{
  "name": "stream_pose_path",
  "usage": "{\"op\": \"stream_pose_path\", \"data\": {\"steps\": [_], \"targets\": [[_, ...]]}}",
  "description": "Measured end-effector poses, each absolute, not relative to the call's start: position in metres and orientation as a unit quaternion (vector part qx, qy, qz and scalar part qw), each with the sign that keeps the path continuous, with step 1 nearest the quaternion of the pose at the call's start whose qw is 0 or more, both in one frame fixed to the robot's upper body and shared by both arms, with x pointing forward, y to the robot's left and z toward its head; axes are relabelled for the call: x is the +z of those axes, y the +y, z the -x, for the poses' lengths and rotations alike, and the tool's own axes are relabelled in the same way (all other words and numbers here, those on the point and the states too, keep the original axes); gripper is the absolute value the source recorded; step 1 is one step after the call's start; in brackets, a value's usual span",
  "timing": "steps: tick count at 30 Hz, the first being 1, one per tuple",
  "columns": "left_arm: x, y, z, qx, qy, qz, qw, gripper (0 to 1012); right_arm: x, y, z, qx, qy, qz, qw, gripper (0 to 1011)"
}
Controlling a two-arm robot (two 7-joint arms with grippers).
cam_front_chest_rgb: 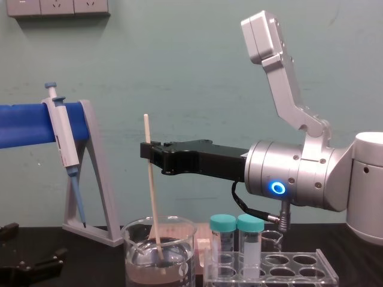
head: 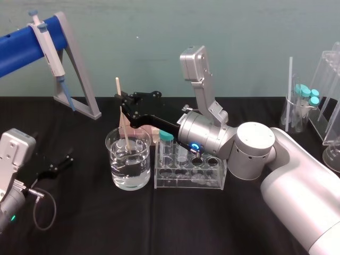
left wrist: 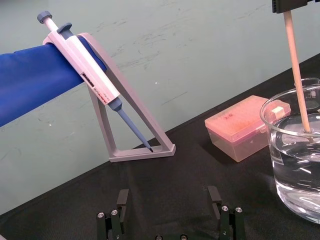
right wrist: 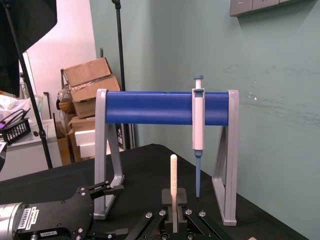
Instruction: Hold the thermometer with one hand and immerse one end into the beaker, then reinsert it into the test tube rack.
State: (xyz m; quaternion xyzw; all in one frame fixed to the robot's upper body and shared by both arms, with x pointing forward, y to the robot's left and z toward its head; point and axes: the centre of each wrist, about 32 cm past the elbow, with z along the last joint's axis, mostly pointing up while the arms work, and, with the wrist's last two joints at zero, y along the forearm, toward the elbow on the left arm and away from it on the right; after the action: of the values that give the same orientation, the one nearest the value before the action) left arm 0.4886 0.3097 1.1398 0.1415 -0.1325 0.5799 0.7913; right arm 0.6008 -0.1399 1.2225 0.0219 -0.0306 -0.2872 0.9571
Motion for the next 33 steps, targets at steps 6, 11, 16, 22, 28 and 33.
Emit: {"op": "stream_pose_path", "data": {"steps": [6,11,16,22,28,33], "targets": [[1.1398,0.3097,-0.4886,0.58,-0.133,-0.141,0.791,1004,1.2225,-0.1398,-0.6008,-0.287,-0.03,-0.022,0.957,52],[1.1398,0.3097,-0.4886,0.58,-0.132,-0.141,0.791,1004,1.2225,-0.1399,-0.6008,-0.287,-0.03,-0.022,0.957,52],[1.1398,0.3097,-0.4886,0.58,-0.132,-0.141,0.791,1004,1.2225,-0.1399,-0.6008,-0.287,-0.03,-0.022,0.957,52],[1.1398,0.3097,-0.4886,0.58,-0.132,-0.142,0.791,1004,1.2225,-0.1399,-0.6008,-0.288,-0.03,-0.021,0.957,52],[1.1398,0.3097,-0.4886,0.58,-0.132,-0.142,0.791,1004,1.2225,-0.1398,-0.6008,-0.288,-0.03,-0.021,0.957,52],[1.1398,0.3097,-0.4886,0.58,-0.132,-0.142,0.791,1004,1.2224,-0.1399,-0.6008,-0.288,-0.03,-0.021,0.957,52]]}}
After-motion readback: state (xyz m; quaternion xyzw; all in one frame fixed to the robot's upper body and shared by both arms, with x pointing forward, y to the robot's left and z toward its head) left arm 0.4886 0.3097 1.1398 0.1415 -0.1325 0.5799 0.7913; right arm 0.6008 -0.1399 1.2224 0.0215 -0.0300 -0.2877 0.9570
